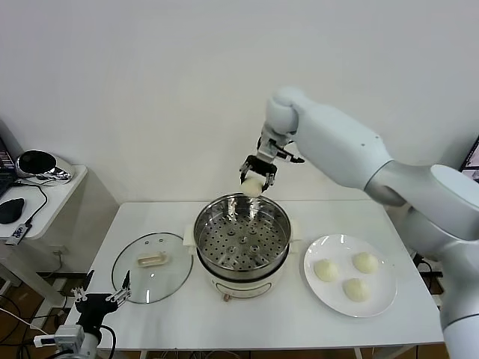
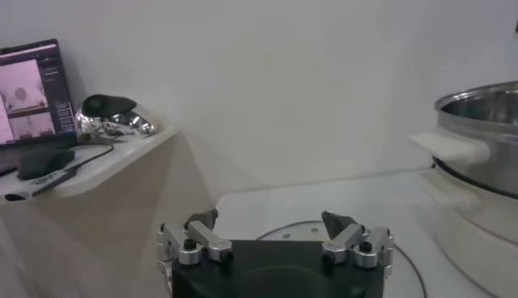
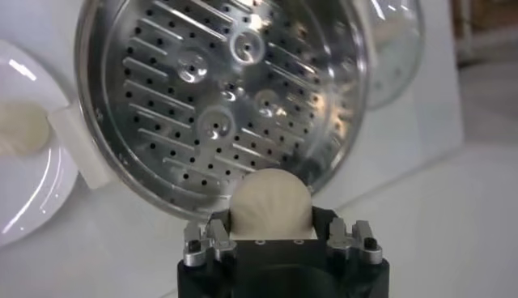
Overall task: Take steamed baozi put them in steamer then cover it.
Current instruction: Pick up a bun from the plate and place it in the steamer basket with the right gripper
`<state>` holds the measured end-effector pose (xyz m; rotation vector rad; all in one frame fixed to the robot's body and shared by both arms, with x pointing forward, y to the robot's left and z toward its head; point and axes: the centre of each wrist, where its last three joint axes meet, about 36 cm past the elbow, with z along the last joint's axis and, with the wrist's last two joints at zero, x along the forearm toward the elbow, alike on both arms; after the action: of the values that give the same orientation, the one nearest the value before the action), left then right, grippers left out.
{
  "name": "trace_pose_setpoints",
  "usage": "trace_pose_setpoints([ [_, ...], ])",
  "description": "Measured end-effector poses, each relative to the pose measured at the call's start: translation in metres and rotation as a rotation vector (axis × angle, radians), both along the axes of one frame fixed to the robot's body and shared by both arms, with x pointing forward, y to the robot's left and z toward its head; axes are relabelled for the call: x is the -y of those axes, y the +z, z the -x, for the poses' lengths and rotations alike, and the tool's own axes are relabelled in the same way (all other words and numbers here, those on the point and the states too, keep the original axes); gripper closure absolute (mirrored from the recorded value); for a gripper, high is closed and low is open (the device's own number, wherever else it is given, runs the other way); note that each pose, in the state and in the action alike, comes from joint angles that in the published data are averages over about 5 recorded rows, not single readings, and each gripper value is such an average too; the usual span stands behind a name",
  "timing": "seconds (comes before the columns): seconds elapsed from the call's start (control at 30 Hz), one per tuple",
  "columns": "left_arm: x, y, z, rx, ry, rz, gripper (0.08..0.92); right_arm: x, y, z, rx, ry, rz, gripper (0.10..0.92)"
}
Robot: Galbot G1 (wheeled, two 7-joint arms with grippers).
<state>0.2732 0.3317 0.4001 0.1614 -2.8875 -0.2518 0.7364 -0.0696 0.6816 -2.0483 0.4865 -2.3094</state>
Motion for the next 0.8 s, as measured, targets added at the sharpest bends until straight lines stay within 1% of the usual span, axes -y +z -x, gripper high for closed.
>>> trace_pose_setpoints([
  [0.43, 0.002, -0.008, -0.003, -0.014, -0.001, 0.015, 0.177, -0.026, -0.043, 0.004, -0.007, 0.099, 0.048, 0.411],
  [0.8, 0.001, -0.013, -0.002, -0.030, -0.002, 0.016, 0.177, -0.029, -0.074, 0.003, 0.008, 0.098, 0.030, 0.411],
])
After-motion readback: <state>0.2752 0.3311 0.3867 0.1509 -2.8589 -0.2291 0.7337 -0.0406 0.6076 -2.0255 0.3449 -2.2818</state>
